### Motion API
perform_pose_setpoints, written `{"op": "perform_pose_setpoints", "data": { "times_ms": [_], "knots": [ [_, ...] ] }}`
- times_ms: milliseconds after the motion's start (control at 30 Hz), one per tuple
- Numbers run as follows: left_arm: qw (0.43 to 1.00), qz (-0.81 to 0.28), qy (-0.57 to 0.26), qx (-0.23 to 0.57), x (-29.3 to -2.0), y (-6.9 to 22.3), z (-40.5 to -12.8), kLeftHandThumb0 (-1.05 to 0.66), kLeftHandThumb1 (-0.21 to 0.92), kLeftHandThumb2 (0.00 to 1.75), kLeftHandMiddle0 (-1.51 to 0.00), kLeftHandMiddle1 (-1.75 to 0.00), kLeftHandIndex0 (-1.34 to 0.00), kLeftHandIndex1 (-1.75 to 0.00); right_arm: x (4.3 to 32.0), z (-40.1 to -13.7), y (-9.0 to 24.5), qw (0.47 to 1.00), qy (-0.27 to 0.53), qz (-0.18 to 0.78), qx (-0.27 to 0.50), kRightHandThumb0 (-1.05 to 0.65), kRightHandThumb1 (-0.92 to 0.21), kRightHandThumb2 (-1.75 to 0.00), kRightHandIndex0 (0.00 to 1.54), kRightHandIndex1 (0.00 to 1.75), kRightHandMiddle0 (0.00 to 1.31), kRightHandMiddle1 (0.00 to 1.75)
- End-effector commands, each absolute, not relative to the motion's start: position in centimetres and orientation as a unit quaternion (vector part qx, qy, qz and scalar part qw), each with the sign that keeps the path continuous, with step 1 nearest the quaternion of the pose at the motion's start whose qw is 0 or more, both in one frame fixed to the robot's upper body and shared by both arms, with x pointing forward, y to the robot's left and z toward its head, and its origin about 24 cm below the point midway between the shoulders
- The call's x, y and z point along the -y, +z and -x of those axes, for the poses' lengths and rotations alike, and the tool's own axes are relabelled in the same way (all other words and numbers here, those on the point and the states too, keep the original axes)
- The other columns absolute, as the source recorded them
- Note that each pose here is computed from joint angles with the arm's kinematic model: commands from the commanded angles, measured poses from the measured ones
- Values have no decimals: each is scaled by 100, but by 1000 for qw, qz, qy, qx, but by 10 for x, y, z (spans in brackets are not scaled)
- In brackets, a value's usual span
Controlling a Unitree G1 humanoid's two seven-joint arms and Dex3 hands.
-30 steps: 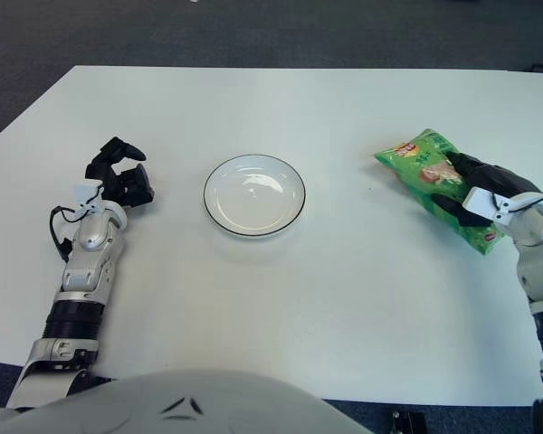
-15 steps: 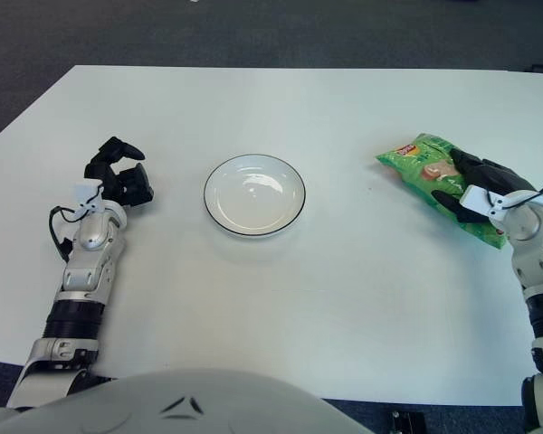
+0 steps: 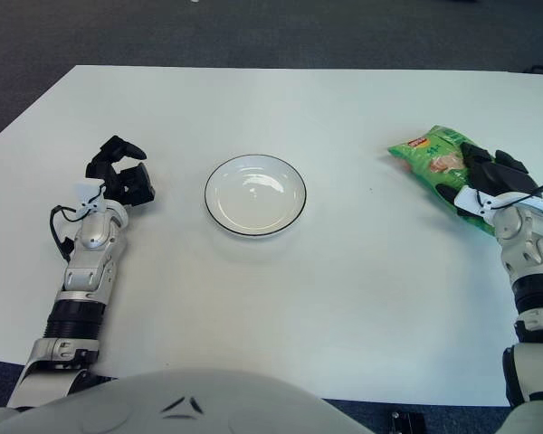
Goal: Put the snack into the plate.
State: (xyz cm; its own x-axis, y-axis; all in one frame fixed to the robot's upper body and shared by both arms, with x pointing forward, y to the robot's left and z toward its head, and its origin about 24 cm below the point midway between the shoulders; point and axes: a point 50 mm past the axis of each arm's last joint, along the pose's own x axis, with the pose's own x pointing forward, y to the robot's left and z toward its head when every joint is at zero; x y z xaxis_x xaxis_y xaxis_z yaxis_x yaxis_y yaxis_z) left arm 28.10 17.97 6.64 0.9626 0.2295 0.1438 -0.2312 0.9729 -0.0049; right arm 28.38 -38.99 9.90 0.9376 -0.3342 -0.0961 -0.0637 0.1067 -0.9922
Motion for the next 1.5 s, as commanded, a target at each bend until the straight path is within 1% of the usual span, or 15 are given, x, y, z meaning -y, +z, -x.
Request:
{"op": "perform_pose_setpoints", "data": {
  "times_ms": [0,133,200,267,333,367,400,467,567,767,933,1133,1300,1367,1467],
  "knots": [
    [992,12,126,-13,-171,22,-256,-51,24,142,-140,-175,-68,-175,387,-274,62,725,-65,659,-190,-86,-91,-70,1,51,0,98],
    [992,13,128,-11,-170,22,-256,-51,24,141,-140,-175,-68,-175,386,-275,61,728,-83,659,-170,-80,-88,-65,0,83,1,122],
    [992,13,127,-10,-170,23,-256,-51,24,141,-140,-175,-68,-175,385,-275,62,727,-99,662,-152,-69,-71,-81,0,122,3,152],
    [992,13,125,-11,-170,22,-256,-51,24,141,-140,-175,-68,-175,385,-276,63,723,-112,666,-143,-55,-65,-89,0,148,21,163],
    [992,14,124,-12,-171,22,-256,-51,24,141,-140,-175,-68,-175,385,-276,62,720,-124,667,-144,-48,-59,-97,4,161,33,169],
    [992,14,124,-12,-171,22,-256,-51,24,141,-140,-175,-68,-175,385,-276,62,719,-128,667,-144,-31,-54,-103,12,166,39,171],
    [992,15,125,-11,-170,23,-256,-51,24,141,-140,-175,-68,-175,377,-278,63,720,-137,668,-130,-25,-53,-106,15,168,41,172],
    [992,16,127,-11,-170,23,-256,-51,24,141,-140,-175,-68,-175,367,-279,66,721,-149,667,-114,-10,-31,-127,47,157,56,173],
    [992,16,126,-12,-169,23,-256,-51,24,141,-140,-175,-68,-175,353,-280,76,728,-179,654,-99,-3,-18,-140,67,149,64,174],
    [992,13,124,-14,-169,23,-256,-51,26,139,-139,-175,-66,-175,356,-279,78,750,-228,611,-112,0,-6,-147,86,131,74,175],
    [992,13,124,-15,-169,23,-256,-50,26,139,-139,-175,-66,-175,361,-280,77,767,-237,585,-113,0,-1,-151,93,127,76,175],
    [992,12,123,-15,-168,22,-256,-50,26,139,-139,-175,-66,-175,360,-284,81,790,-243,558,-78,0,-1,-158,91,147,67,175],
    [992,13,123,-14,-168,22,-256,-51,26,139,-139,-175,-67,-175,351,-290,93,797,-245,550,-47,0,-13,-151,75,168,54,175],
    [992,12,122,-15,-168,22,-256,-51,25,140,-139,-175,-67,-175,344,-292,100,797,-246,550,-34,0,-14,-152,73,171,53,175],
    [992,12,123,-15,-168,21,-256,-51,25,140,-139,-175,-67,-175,344,-292,100,796,-251,550,-30,0,-8,-159,77,173,58,175]
  ]
}}
